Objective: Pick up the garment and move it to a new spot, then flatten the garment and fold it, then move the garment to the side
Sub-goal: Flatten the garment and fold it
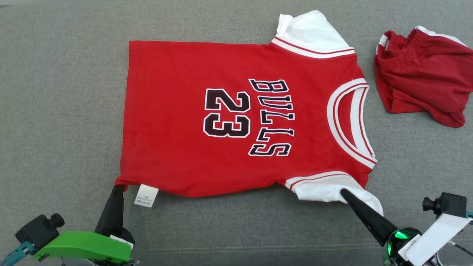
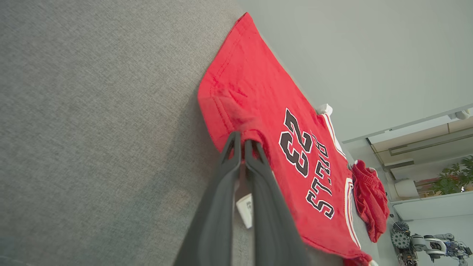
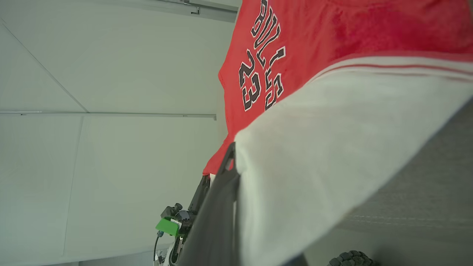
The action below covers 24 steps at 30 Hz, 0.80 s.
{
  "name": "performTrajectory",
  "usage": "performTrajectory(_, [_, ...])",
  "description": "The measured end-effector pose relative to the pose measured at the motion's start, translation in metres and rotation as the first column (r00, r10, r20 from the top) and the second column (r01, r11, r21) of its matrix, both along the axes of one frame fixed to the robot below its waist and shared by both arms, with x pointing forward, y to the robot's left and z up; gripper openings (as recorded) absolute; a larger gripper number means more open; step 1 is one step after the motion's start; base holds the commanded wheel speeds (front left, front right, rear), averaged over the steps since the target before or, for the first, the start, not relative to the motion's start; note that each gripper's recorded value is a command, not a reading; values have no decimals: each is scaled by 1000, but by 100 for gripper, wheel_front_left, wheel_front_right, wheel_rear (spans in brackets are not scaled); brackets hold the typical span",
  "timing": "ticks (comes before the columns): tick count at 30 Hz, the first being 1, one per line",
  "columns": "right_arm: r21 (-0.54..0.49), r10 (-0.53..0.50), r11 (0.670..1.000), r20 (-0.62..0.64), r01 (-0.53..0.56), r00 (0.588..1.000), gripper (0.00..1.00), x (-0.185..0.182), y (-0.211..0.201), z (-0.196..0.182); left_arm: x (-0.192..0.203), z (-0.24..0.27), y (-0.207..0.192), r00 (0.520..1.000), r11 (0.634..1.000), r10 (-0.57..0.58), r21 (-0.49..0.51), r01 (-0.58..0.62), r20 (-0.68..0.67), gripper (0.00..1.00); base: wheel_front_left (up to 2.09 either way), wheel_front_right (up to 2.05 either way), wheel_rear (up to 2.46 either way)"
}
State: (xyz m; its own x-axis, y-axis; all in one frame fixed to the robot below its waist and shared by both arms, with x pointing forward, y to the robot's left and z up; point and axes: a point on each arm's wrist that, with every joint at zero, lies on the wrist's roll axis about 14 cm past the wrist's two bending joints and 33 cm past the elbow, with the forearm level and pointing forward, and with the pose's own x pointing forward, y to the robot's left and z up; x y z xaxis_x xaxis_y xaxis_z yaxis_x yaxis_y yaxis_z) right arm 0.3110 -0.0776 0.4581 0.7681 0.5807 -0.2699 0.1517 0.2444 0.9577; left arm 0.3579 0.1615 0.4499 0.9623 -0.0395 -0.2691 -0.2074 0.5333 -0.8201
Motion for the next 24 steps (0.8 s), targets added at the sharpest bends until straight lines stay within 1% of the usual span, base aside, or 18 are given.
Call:
performTrajectory(3, [-14, -12, 1000, 14, 12, 1000, 0, 7, -6, 5, -1, -6, -5, 998, 998, -52, 41, 53, -26, 0, 0, 0, 0])
performTrajectory(5, [-12, -4, 1000, 32, 5, 999, 0, 14, -5, 12, 2, -6, -7, 997, 996, -72, 50, 73, -25, 0, 0, 0, 0])
performTrajectory(10, [-65, 11, 998, 57, -8, 998, 0, 36, -12, 17, 23, 5, -7, 992, 988, -127, 94, 125, 13, 0, 0, 0, 0])
performTrajectory(17, [-97, 53, 994, 3, -53, 999, 0, 49, -10, -1, 47, 12, -11, 984, 976, -176, 137, 170, 37, 0, 0, 0, 0])
performTrajectory(24, [-114, 62, 992, -7, -63, 998, 0, 64, -11, -9, 53, 2, -10, 981, 971, -195, 143, 193, -1, 0, 0, 0, 0])
